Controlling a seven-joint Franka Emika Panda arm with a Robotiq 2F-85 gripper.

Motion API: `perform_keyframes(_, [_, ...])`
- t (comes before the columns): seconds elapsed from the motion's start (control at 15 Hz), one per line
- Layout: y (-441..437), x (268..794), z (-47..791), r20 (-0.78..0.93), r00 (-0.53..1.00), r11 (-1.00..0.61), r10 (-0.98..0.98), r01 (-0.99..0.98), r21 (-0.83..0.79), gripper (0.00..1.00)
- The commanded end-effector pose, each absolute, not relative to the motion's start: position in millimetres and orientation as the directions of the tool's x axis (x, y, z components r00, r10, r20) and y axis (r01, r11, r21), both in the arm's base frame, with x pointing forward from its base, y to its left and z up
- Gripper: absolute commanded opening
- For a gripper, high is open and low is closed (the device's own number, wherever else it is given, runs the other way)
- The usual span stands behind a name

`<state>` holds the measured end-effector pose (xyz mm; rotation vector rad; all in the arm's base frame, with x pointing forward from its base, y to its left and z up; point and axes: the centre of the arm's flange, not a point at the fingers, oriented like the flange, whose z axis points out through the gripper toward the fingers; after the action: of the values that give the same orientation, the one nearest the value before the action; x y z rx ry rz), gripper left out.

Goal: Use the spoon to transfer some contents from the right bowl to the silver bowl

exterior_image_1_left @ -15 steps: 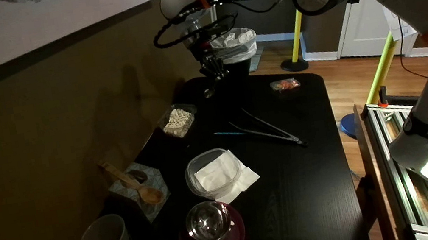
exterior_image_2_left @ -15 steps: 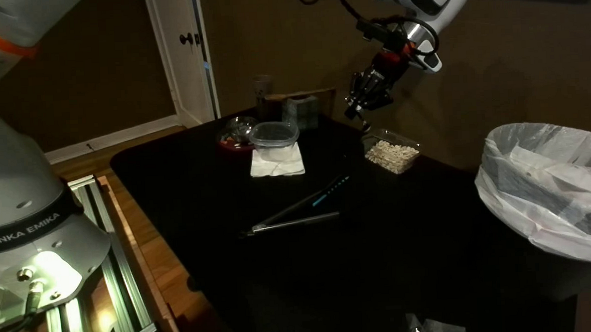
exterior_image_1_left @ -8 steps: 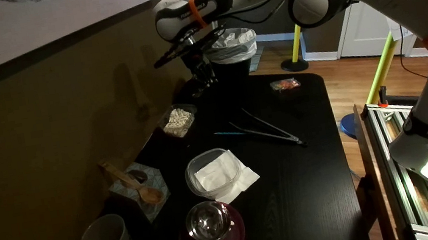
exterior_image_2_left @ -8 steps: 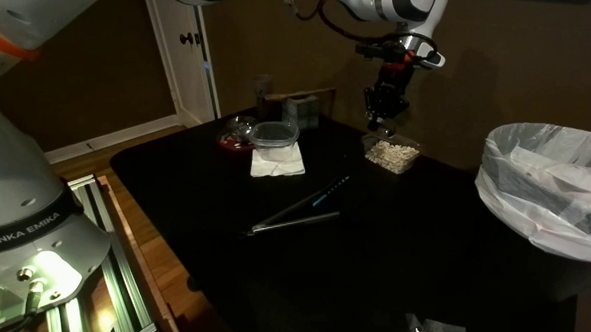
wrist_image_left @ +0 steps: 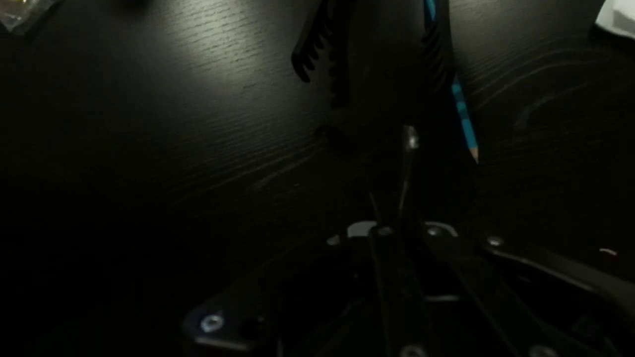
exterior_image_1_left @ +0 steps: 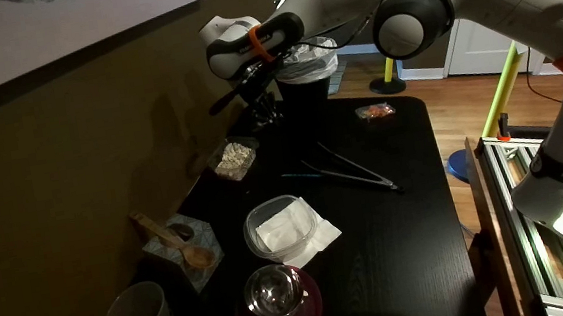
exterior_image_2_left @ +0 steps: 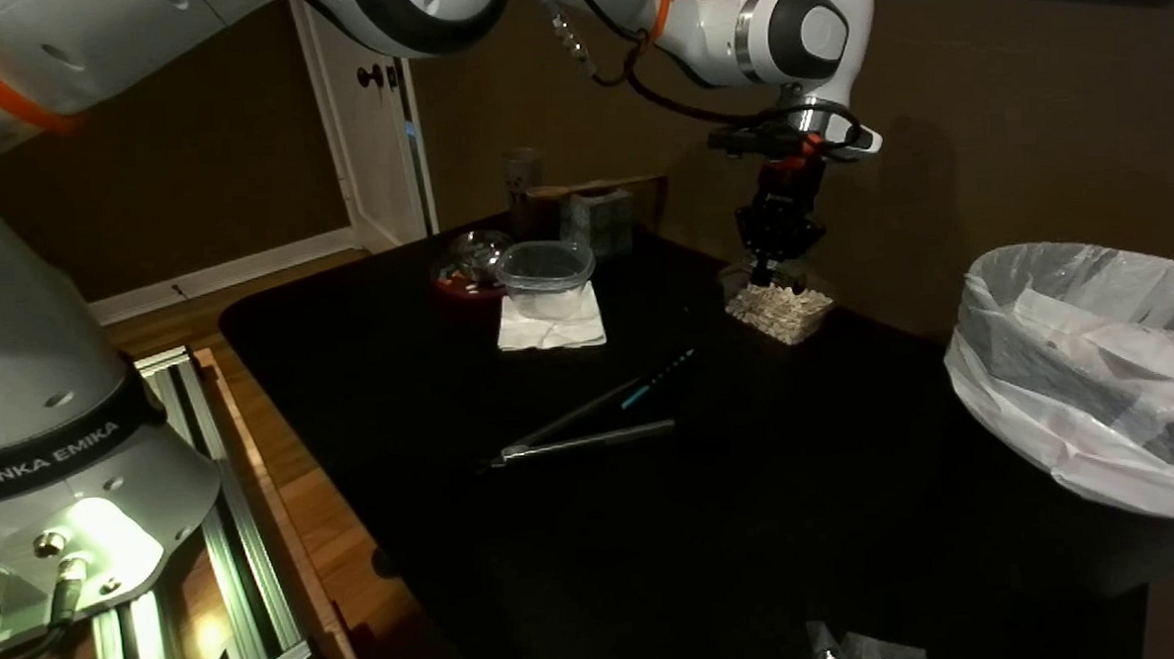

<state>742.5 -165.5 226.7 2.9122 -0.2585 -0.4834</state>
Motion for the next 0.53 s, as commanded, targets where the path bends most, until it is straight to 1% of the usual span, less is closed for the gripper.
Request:
perform_keyframes(0.0, [-166.1,766.1,221.1,-0.239,0.96,-0.961,-0.145,-0.079,0.265,0.01])
perform_keyframes(0.13, [-165.0,774.5,214.1,-0.256,0.963,-0.966,-0.086,-0.017,0.26,0.01])
perform_keyframes(0.47, [-150.9,791.0,197.2,-0.328,0.936,-0.95,0.127,0.21,0.232,0.01])
